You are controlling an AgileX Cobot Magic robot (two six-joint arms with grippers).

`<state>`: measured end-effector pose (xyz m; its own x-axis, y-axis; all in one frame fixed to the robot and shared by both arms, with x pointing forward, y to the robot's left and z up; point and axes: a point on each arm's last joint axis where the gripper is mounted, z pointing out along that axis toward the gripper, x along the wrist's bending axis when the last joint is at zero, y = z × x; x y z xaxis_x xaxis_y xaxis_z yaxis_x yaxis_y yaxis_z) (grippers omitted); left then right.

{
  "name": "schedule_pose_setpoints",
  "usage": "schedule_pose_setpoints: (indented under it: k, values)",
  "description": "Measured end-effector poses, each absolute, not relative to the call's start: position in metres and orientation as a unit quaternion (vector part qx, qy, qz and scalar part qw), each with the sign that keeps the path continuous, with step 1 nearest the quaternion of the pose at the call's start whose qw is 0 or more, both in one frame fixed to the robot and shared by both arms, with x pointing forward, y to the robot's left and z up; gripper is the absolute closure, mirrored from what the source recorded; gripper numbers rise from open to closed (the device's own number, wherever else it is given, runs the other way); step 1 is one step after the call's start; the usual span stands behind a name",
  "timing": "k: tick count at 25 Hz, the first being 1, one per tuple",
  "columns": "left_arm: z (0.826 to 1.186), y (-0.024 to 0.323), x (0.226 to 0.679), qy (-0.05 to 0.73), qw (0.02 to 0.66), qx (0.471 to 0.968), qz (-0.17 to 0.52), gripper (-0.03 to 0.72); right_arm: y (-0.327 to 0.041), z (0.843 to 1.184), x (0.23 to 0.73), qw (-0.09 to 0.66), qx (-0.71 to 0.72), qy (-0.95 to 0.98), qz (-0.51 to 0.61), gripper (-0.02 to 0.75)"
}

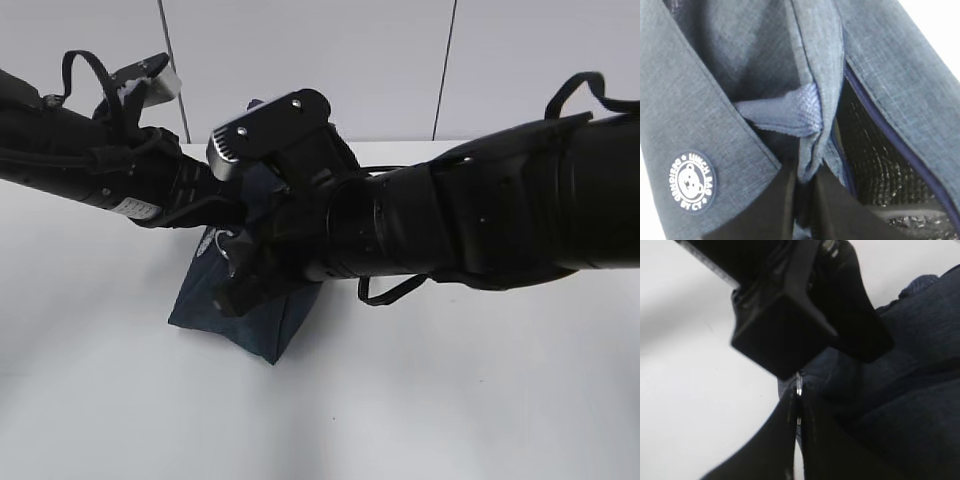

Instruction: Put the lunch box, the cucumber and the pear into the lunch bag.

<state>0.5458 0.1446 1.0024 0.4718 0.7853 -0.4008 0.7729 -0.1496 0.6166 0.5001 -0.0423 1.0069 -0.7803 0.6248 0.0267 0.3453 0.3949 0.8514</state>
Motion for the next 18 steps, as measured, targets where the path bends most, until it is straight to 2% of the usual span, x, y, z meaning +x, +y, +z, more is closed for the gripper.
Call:
schedule_pose_setpoints:
  k: [8, 18]
  values:
    - [1.002, 0.145, 0.546, 0.513, 0.401, 0.759, 0.009, 0.685, -0.055, 1.026, 0.502, 0.212, 0.300, 0.813, 0.452, 0.720]
    - [1.002, 0.145, 0.546, 0.510, 0.399, 0.762, 0.011, 0.685, -0.060, 1.028, 0.504, 0.237, 0.304, 0.812, 0.439, 0.720]
